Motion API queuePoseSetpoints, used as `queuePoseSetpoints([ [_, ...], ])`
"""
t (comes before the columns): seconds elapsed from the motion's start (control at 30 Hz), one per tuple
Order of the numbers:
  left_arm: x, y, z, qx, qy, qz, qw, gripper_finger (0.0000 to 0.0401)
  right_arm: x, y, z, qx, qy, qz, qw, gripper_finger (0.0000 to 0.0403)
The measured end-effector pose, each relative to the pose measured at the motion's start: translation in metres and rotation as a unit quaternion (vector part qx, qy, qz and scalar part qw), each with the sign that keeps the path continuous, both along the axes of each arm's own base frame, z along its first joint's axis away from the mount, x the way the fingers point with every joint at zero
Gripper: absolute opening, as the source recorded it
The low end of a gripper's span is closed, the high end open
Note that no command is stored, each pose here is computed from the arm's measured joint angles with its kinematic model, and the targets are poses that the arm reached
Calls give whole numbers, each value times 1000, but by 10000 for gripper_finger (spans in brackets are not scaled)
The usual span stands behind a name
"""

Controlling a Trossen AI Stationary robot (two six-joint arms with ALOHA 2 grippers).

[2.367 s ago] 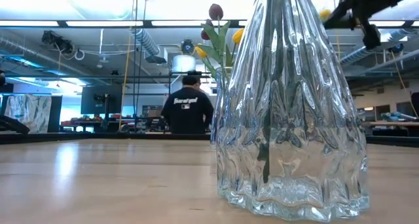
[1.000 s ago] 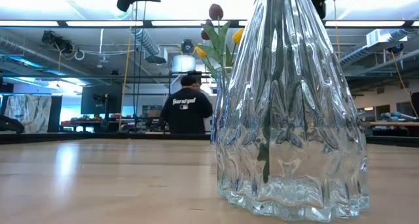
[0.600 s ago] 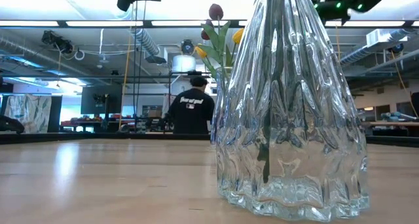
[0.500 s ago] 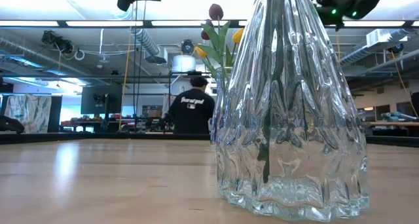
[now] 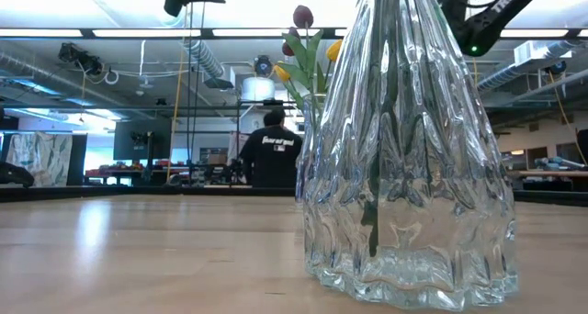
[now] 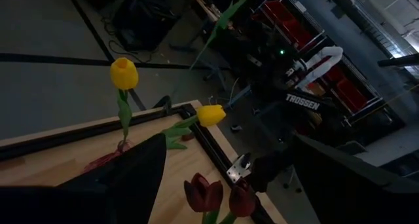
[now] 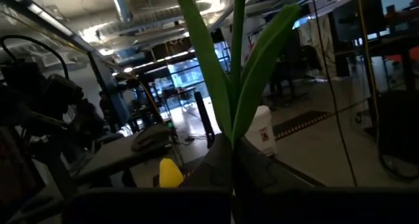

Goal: Sort flowers into vase by color
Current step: Put the yellow flower into the pink transparent vase

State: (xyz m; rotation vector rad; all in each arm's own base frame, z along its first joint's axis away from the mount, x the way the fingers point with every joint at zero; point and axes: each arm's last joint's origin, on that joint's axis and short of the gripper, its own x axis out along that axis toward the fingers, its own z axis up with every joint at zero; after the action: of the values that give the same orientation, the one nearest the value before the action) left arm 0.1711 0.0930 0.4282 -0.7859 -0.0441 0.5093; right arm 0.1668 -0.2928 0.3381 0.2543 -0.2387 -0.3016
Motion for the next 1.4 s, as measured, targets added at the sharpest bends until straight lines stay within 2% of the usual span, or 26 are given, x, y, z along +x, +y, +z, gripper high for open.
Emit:
queuePoseSetpoints([
  [0.33, 0, 0, 0, 2, 3, -1, 1000, 330, 32, -21, 19, -39, -4, 57, 998, 7],
  [0.7, 1, 0, -1, 11, 8, -10, 1000, 330, 69, -34, 20, -26, 5, 134, 991, 7],
  [1.4, 1, 0, 0, 22, 13, -12, 1000, 330, 92, -19, 7, -7, 53, 187, 981, 7],
])
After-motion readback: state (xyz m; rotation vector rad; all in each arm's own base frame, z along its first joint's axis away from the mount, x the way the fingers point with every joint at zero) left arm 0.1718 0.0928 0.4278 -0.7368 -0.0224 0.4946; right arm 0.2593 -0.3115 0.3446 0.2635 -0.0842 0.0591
